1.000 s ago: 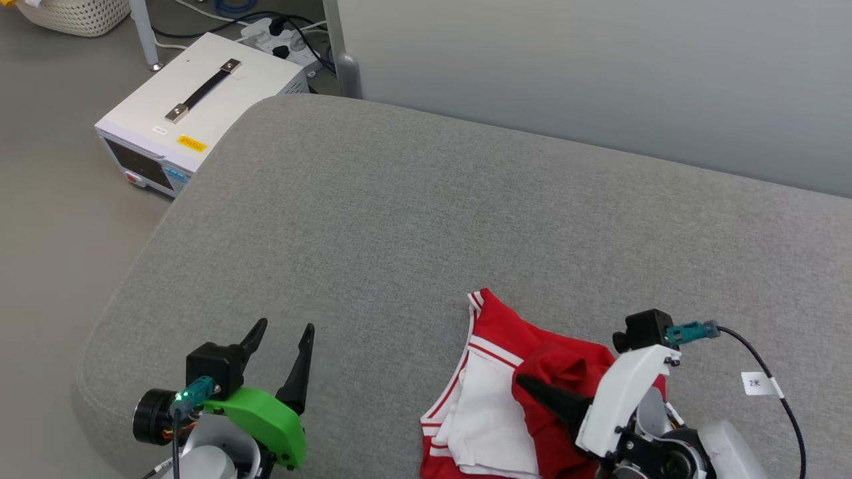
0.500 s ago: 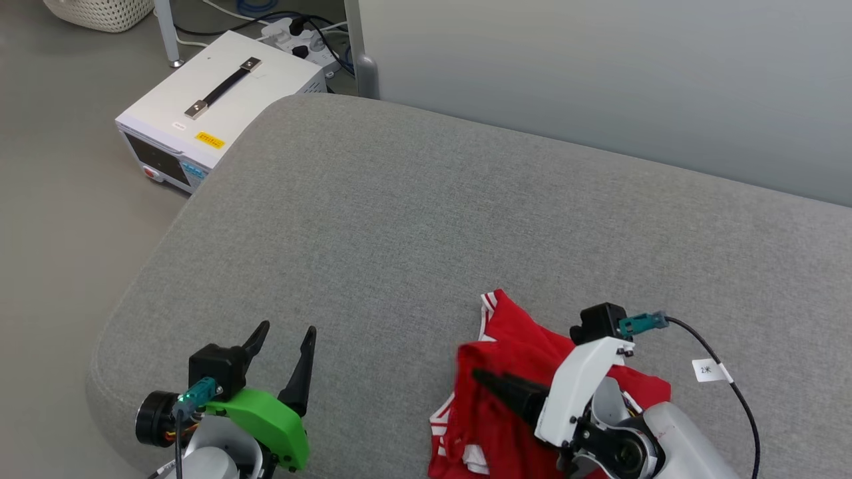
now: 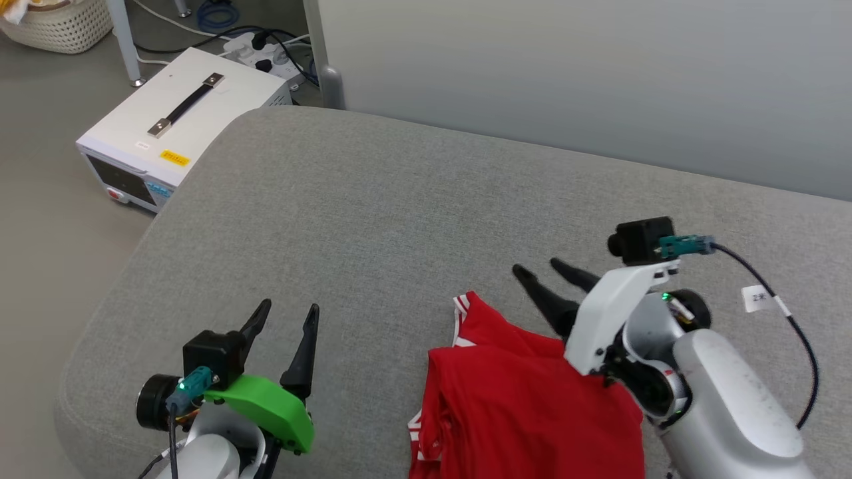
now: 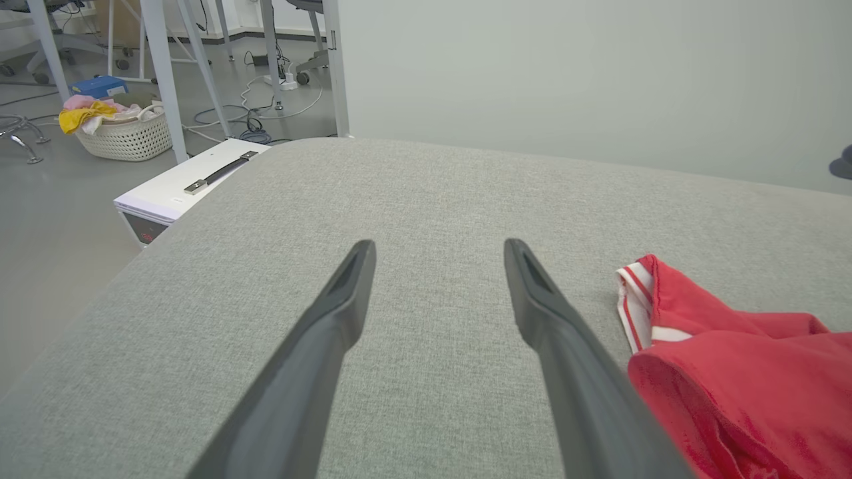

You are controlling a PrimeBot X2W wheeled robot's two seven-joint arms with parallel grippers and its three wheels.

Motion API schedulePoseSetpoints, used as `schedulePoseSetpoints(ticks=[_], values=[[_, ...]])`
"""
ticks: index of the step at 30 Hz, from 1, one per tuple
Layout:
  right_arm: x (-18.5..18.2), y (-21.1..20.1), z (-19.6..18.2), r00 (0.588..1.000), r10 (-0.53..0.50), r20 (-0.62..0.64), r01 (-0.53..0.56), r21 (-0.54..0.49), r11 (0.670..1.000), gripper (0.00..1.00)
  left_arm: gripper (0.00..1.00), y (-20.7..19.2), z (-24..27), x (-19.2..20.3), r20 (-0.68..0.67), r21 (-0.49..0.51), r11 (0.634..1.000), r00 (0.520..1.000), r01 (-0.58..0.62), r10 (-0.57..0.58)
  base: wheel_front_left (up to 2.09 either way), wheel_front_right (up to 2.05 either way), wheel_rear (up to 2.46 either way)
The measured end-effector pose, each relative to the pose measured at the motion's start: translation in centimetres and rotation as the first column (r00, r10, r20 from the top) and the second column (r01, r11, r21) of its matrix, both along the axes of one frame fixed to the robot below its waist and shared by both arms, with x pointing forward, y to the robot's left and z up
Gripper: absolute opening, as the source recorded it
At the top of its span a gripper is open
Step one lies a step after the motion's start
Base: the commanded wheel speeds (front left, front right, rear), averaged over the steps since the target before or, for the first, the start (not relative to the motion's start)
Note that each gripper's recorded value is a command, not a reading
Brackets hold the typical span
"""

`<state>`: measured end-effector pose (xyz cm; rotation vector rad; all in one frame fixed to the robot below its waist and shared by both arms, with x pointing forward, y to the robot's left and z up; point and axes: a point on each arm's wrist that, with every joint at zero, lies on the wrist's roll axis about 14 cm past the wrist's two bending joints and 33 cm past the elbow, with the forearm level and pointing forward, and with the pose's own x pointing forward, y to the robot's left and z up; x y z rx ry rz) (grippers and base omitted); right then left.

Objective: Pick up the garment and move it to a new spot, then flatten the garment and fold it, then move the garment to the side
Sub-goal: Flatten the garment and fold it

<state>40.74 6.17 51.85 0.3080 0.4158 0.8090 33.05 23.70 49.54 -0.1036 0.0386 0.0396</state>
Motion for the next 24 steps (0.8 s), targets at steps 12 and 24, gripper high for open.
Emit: schedulePoseSetpoints(ticks=[12, 24], values=[[3.6, -15.0, 5.6, 0.83, -0.249, 0.499, 0.357, -0.133, 0.925, 1.0, 1.0, -3.4, 4.6, 2.3, 0.172, -0.005, 0.996, 0.982, 0.084, -0.082, 0.0, 0.0, 0.0], [-1.1, -22.7, 5.7, 0.634, -0.497, 0.593, 0.585, 0.053, 0.809, 1.0, 1.0, -5.9, 5.0, 2.9, 0.221, -0.011, 0.99, 0.966, 0.143, -0.137, 0.0, 0.0, 0.0]])
